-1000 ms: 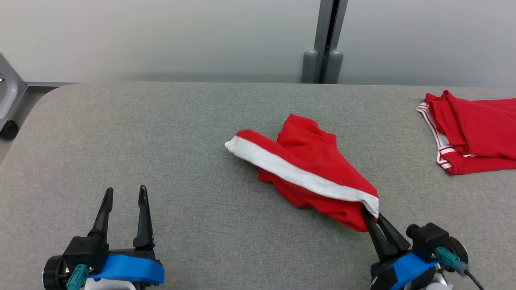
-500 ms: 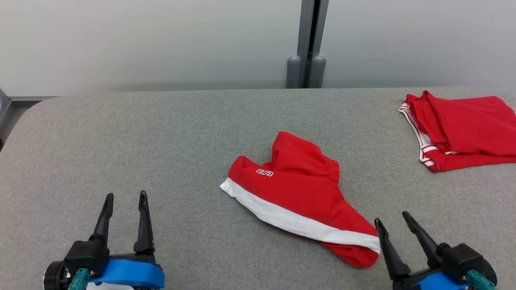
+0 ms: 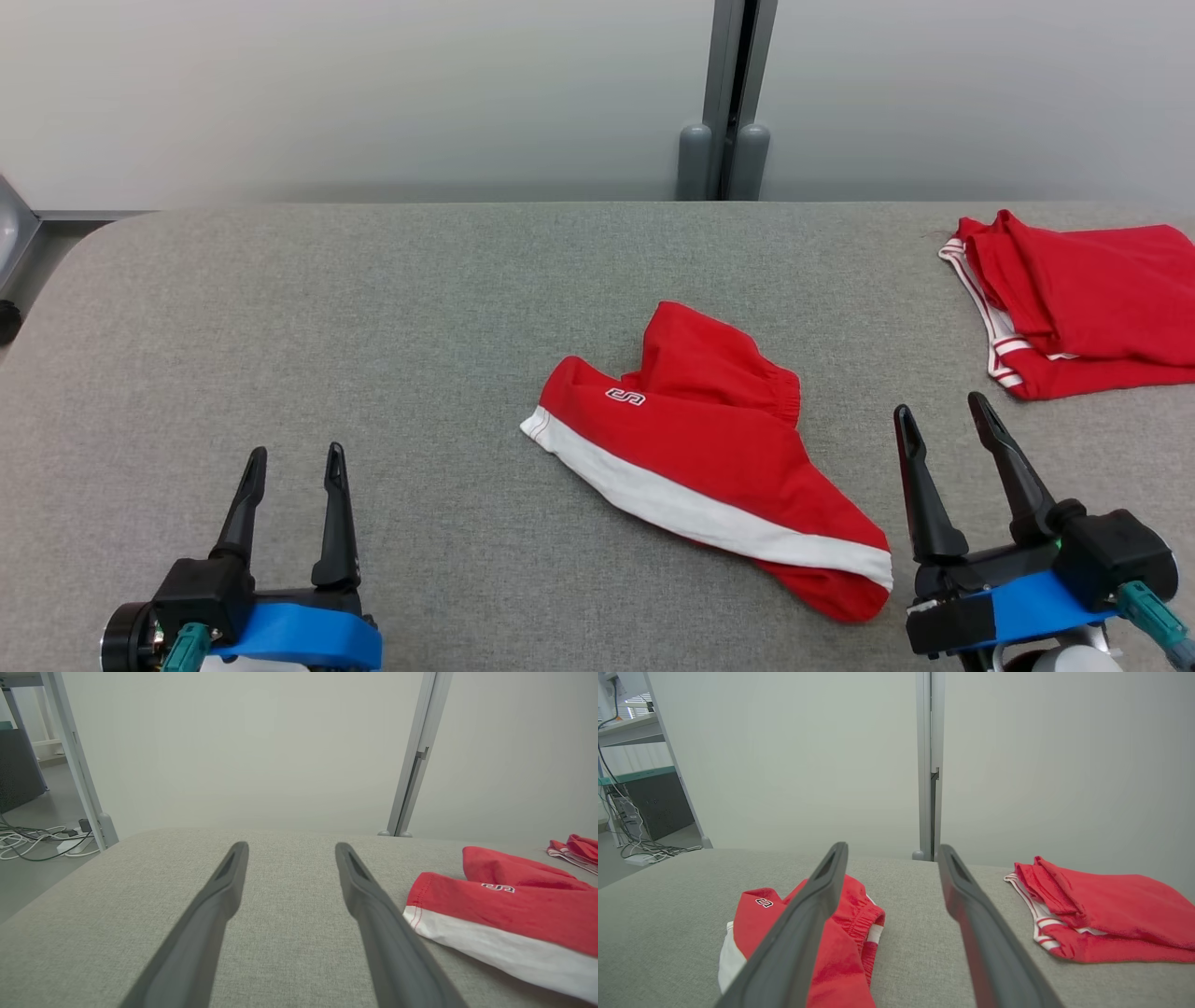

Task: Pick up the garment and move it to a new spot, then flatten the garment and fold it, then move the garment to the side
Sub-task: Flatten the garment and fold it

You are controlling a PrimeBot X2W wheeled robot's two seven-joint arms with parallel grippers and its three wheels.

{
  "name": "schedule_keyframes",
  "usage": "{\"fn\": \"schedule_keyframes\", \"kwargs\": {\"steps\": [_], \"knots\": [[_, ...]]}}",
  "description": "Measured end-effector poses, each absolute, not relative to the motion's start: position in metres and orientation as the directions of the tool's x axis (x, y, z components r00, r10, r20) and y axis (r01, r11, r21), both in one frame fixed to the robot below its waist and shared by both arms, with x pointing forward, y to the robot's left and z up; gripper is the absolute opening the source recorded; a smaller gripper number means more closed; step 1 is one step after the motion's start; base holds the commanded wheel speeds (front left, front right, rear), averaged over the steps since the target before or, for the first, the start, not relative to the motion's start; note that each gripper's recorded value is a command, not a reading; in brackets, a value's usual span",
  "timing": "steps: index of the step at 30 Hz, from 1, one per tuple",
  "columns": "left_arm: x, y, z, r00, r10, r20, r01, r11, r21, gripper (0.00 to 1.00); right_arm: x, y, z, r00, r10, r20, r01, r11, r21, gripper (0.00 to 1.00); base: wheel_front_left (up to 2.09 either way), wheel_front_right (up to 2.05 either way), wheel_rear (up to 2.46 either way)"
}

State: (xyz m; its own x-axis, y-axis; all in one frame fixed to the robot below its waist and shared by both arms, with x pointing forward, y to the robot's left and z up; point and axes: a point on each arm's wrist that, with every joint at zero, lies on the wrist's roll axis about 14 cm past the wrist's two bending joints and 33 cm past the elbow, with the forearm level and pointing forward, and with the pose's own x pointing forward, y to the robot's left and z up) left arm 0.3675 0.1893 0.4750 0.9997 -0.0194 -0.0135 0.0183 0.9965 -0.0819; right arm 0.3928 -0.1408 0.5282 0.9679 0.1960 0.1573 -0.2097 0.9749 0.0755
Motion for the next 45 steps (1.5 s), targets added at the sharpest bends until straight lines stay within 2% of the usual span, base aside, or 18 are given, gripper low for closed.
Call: {"fn": "schedule_keyframes", "kwargs": {"steps": [6,14,23,36,43,44,45], "knots": [[0.377,0.182,0.471,0.998,-0.051,-0.026,0.049,0.996,-0.068,1.00,0.400,-0.138,0.523,0.971,0.188,0.146,-0.201,0.976,0.082,1.00,0.00,0.00,0.00],[0.425,0.138,0.479,0.977,-0.213,0.002,0.213,0.976,-0.036,1.00,0.410,-0.151,0.519,0.980,0.147,0.134,-0.159,0.984,0.082,1.00,0.00,0.00,0.00],[0.465,0.084,0.453,0.906,-0.404,-0.125,0.404,0.914,-0.027,1.00,0.414,-0.174,0.510,0.991,0.081,0.109,-0.090,0.993,0.076,1.00,0.00,0.00,0.00],[0.437,0.070,0.358,0.761,-0.463,-0.454,0.487,0.871,-0.070,1.00,0.417,-0.191,0.500,0.996,0.032,0.083,-0.038,0.997,0.071,1.00,0.00,0.00,0.00],[0.435,0.058,0.349,0.722,-0.494,-0.484,0.531,0.844,-0.071,1.00,0.421,-0.192,0.502,0.996,0.031,0.089,-0.037,0.997,0.071,1.00,0.00,0.00,0.00],[0.435,0.058,0.349,0.720,-0.497,-0.485,0.534,0.842,-0.071,0.96,0.421,-0.192,0.502,0.995,0.030,0.091,-0.037,0.997,0.070,1.00,0.00,0.00,0.00],[0.434,0.057,0.349,0.719,-0.500,-0.482,0.537,0.841,-0.071,0.79,0.421,-0.193,0.503,0.995,0.030,0.093,-0.036,0.997,0.070,1.00,0.00,0.00,0.00]]}}
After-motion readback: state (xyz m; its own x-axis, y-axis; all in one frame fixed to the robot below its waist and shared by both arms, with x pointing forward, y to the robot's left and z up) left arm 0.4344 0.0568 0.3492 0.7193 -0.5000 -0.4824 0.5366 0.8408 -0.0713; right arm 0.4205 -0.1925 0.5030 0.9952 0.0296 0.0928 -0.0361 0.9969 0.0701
